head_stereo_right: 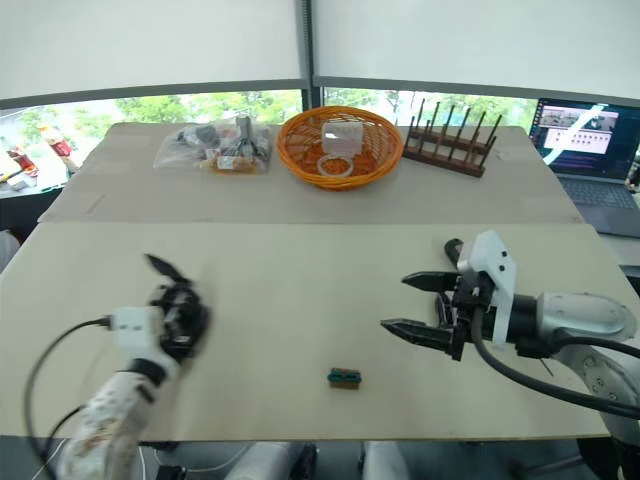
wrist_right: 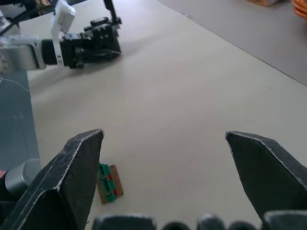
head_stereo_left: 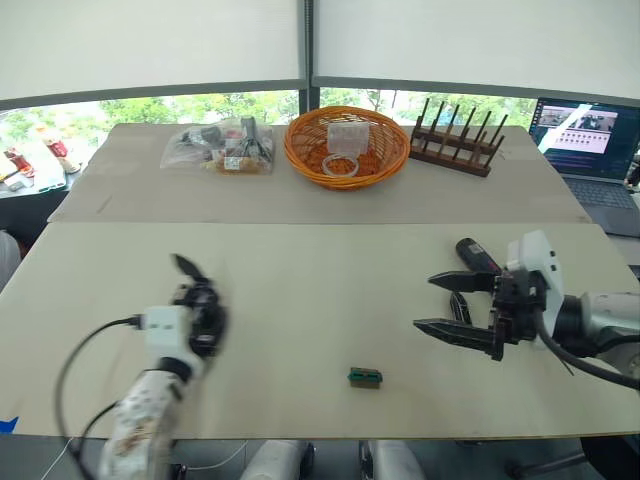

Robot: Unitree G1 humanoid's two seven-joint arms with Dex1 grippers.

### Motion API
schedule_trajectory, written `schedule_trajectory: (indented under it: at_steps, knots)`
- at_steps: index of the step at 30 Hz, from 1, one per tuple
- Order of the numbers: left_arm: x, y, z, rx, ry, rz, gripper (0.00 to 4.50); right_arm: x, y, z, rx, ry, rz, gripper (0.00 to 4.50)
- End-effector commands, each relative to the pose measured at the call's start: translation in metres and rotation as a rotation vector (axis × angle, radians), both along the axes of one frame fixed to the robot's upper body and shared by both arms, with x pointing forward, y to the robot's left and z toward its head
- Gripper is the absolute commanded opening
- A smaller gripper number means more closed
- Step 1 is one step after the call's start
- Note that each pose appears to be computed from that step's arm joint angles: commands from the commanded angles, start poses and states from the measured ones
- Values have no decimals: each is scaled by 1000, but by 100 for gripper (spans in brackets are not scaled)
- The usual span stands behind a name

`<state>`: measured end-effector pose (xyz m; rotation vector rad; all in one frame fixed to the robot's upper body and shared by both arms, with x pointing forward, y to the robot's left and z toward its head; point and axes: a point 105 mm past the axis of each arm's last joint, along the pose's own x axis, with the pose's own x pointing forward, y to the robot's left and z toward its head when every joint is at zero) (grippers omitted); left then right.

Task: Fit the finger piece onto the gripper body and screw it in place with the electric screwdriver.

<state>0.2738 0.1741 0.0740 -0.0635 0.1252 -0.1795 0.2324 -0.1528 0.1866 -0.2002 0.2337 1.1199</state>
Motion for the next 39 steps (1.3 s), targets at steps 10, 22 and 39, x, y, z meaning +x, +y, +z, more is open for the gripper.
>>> schedule_trajectory:
  at_steps: [10, 22, 39]
  knots:
    - [54, -40, 27, 138, -125, -54, 237, 8, 25, -1, -49, -139, 26, 450]
    - [30, -13, -4, 211, -33, -383, 449, 16, 29, -8, -76, -207, -27, 450]
    - [75, -3, 8, 245, -61, -753, 396, 19, 24, -5, -81, -230, -93, 450]
